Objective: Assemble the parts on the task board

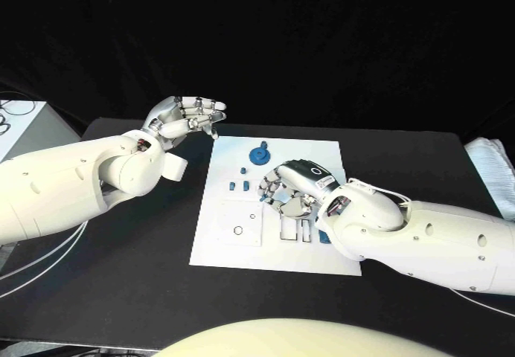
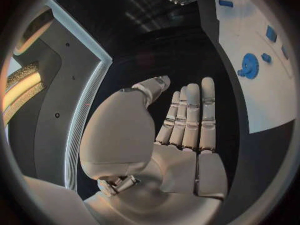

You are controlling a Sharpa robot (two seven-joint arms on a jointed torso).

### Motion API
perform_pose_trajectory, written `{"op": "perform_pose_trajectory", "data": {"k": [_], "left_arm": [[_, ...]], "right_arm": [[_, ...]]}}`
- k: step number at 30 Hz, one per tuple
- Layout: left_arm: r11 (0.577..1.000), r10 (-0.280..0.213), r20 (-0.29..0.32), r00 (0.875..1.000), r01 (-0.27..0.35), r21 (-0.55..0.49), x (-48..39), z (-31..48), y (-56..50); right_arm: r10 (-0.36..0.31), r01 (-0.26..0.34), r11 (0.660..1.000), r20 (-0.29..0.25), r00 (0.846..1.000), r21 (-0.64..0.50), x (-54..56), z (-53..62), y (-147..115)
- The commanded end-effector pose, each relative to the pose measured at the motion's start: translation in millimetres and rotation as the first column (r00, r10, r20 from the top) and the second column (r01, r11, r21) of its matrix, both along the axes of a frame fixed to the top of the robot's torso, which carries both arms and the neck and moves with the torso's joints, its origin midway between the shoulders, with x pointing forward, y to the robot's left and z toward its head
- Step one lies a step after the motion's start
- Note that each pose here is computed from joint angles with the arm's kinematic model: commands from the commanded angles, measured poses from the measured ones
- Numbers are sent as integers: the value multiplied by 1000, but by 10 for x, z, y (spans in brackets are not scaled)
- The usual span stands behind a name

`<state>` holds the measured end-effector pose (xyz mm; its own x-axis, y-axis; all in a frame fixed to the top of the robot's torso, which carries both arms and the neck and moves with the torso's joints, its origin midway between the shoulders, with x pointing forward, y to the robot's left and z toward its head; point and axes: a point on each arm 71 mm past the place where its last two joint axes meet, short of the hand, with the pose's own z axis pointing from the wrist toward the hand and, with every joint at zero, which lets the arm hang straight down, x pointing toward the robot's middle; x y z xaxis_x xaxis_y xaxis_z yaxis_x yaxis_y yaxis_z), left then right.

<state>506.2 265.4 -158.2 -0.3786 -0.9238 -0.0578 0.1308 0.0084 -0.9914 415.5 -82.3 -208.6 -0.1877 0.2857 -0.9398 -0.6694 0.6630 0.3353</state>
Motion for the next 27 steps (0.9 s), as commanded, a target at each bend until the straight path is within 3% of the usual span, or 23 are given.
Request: {"op": "perform_pose_trajectory", "data": {"k": [1, 27], "left_arm": [[1000, -6, 1, 1000, 6, -11, -9, 7, -31], [1000, -22, -10, 1000, 21, -16, -15, 2, -77]], "right_arm": [[17, -17, 999, 14, 1000, -43, -8, -57, 56], [48, -51, 991, -24, 999, -124, -74, -302, 273]]}}
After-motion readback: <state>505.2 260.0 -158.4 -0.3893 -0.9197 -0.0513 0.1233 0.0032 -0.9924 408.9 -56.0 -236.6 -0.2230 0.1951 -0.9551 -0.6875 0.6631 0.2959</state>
